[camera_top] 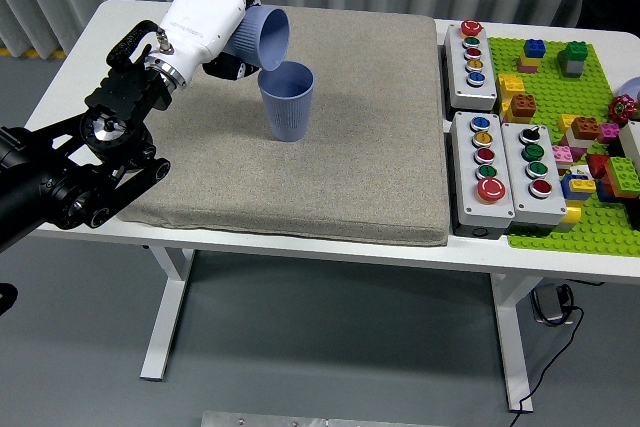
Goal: Pick cup pour cup place
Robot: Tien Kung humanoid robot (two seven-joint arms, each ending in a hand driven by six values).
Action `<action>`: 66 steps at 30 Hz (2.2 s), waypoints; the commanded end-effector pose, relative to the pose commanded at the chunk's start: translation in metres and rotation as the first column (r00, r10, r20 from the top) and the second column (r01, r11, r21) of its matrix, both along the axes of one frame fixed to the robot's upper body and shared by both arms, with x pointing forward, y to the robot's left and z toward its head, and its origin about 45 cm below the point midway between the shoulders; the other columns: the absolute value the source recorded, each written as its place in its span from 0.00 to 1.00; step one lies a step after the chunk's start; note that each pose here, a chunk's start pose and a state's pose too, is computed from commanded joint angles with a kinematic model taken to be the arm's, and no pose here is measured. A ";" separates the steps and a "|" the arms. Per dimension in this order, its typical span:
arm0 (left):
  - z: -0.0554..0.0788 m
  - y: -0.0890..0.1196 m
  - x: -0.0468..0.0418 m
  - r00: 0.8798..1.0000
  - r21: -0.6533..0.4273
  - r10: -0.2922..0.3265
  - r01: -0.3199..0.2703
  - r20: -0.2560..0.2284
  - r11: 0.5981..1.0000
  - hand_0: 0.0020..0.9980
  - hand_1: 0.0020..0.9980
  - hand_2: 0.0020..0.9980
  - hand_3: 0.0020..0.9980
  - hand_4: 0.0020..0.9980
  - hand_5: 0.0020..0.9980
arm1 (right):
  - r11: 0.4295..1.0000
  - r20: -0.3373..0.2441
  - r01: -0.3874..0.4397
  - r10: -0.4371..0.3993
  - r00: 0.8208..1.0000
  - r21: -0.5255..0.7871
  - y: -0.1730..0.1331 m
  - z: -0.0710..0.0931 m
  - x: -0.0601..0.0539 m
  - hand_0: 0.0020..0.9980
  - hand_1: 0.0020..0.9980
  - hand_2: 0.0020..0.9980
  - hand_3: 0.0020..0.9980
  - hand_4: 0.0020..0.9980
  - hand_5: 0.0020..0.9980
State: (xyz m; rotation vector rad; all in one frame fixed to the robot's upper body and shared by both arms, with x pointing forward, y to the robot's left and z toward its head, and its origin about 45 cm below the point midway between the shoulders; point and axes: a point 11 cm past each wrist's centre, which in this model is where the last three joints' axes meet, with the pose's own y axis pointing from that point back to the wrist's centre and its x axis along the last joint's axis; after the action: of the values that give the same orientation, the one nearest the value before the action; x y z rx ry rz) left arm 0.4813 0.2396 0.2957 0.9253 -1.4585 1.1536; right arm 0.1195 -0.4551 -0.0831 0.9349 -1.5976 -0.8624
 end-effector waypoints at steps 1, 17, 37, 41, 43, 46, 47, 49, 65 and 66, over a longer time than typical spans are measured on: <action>-0.001 0.003 -0.0007 1.000 -0.061 0.004 -0.005 -0.009 0.998 0.56 0.53 0.53 0.54 0.86 0.16 | 1.000 0.000 0.000 0.000 1.000 0.000 0.000 0.000 0.000 0.70 0.71 0.66 0.63 0.03 0.32; -0.018 0.023 -0.0159 0.996 -0.694 -0.020 -0.050 -0.092 0.718 0.56 0.54 0.53 0.54 0.86 0.17 | 1.000 0.007 0.004 -0.004 1.000 0.003 0.002 0.000 0.002 0.70 0.71 0.66 0.63 0.03 0.32; -0.047 0.032 -0.0340 0.986 -0.912 -0.009 -0.148 -0.164 0.384 0.57 0.53 0.53 0.54 0.86 0.17 | 1.000 -0.003 0.000 0.000 1.000 0.005 0.002 -0.002 -0.003 0.70 0.71 0.66 0.63 0.04 0.32; -0.053 0.029 -0.0440 0.991 -0.895 0.012 -0.127 -0.135 0.427 0.57 0.53 0.53 0.54 0.86 0.17 | 1.000 -0.003 0.001 -0.001 1.000 0.006 0.003 -0.002 -0.004 0.70 0.71 0.66 0.63 0.04 0.32; -0.057 0.029 -0.0486 0.990 -0.898 0.013 -0.131 -0.138 0.421 0.57 0.53 0.52 0.54 0.86 0.17 | 1.000 -0.004 0.002 -0.002 1.000 0.006 0.003 -0.002 -0.004 0.70 0.71 0.66 0.63 0.04 0.32; -0.066 0.028 -0.0580 0.988 -0.904 0.008 -0.142 -0.152 0.404 0.57 0.53 0.52 0.54 0.86 0.17 | 1.000 -0.007 0.001 -0.001 1.000 0.007 0.004 -0.003 -0.006 0.70 0.71 0.66 0.63 0.04 0.32; -0.068 0.028 -0.0600 0.988 -0.904 0.008 -0.146 -0.156 0.401 0.57 0.53 0.52 0.54 0.86 0.17 | 1.000 -0.009 0.000 0.000 1.000 0.007 0.004 -0.003 -0.006 0.70 0.71 0.66 0.63 0.04 0.32; -0.075 0.029 -0.0657 0.986 -0.906 0.008 -0.158 -0.169 0.393 0.57 0.53 0.53 0.54 0.86 0.17 | 1.000 -0.013 0.000 0.000 1.000 0.007 0.004 -0.004 -0.009 0.70 0.71 0.66 0.63 0.04 0.32; -0.119 0.030 -0.1034 0.966 -0.923 0.003 -0.248 -0.258 0.294 0.57 0.53 0.53 0.54 0.85 0.17 | 1.000 -0.032 -0.009 0.010 0.999 0.006 0.004 -0.006 -0.016 0.70 0.71 0.66 0.63 0.04 0.32; -0.123 0.028 -0.1045 0.963 -0.925 -0.003 -0.257 -0.269 0.281 0.57 0.53 0.53 0.54 0.85 0.16 | 1.000 -0.033 -0.010 0.010 0.999 0.007 0.004 -0.006 -0.016 0.70 0.71 0.66 0.63 0.04 0.32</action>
State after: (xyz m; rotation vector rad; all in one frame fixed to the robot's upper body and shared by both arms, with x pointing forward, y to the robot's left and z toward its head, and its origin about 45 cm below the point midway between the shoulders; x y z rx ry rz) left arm 0.3767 0.2672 0.1724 0.2347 -0.2472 1.6697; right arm 0.1033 -0.4510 -0.0888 0.9283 -1.5619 -0.8722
